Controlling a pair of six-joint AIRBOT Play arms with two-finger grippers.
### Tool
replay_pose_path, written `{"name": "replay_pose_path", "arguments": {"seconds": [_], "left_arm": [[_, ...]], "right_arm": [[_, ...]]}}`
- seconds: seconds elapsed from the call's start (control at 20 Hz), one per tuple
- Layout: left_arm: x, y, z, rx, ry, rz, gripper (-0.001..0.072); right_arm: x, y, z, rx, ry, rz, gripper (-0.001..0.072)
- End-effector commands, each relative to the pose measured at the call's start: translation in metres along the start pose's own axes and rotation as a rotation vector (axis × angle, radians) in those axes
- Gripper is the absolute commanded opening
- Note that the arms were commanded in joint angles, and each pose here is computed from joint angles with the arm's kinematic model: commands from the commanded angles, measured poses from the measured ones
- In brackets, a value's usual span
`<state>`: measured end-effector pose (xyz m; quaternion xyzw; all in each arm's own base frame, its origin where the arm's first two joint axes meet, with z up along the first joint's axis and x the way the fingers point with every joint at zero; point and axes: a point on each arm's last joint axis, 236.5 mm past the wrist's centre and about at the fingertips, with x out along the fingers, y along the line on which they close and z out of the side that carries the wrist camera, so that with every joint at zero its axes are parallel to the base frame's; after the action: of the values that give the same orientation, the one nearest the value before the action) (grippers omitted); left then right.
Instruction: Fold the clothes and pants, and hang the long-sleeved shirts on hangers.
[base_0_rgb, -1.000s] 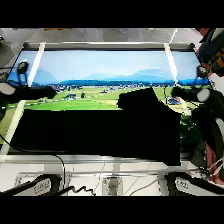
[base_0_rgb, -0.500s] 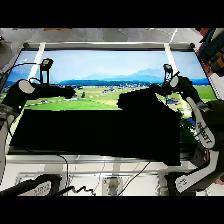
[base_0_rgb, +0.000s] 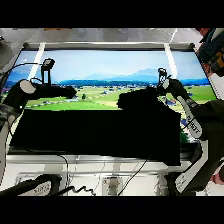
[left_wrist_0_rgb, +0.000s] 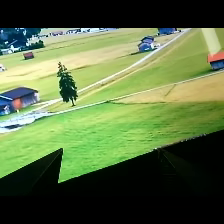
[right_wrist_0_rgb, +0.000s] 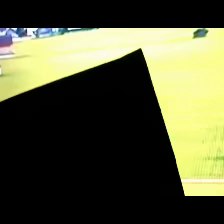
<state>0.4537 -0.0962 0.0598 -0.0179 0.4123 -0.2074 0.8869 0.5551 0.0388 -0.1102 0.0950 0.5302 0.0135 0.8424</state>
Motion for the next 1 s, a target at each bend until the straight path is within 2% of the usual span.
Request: {"name": "replay_pose_path", "arguments": {"seconds": [0.0,0.2,0.4,0.45,0.5,0.55,0.65,0.75,0.95], "left_arm": [[0.000,0.000,0.000,0.001,-0.001,0.000,0.0646],[0.000,0.000,0.000,0.000,-0.001,-0.001,0.0646],[0.000,0.000,0.000,0.000,-0.001,-0.001,0.0646],[0.000,0.000,0.000,0.000,-0.001,-0.001,0.0646],[0.000,0.000,0.000,0.000,-0.001,-0.001,0.0646],[0.000,0.000,0.000,0.000,0.000,-0.001,0.0646],[0.000,0.000,0.000,0.000,0.000,-0.001,0.0646],[0.000,0.000,0.000,0.000,0.000,-0.001,0.0646],[0.000,0.000,0.000,0.000,0.000,-0.001,0.0646]], "right_arm": [[0.003,0.000,0.009,0.003,-0.035,0.000,0.0016],[-0.014,0.014,0.030,-0.024,-0.076,0.014,0.0015],[-0.046,0.043,0.067,-0.167,-0.154,0.015,0.0016],[-0.049,0.044,0.070,-0.166,-0.160,0.016,0.0073],[-0.047,0.041,0.068,-0.157,-0.154,0.013,0.0336],[-0.043,0.036,0.062,-0.151,-0.123,0.007,0.0445],[-0.033,0.019,0.043,-0.135,-0.040,-0.013,0.0478],[-0.021,0.007,0.029,-0.116,0.013,-0.023,0.0720],[0.001,0.000,0.010,-0.022,0.077,-0.030,0.0690]]}}
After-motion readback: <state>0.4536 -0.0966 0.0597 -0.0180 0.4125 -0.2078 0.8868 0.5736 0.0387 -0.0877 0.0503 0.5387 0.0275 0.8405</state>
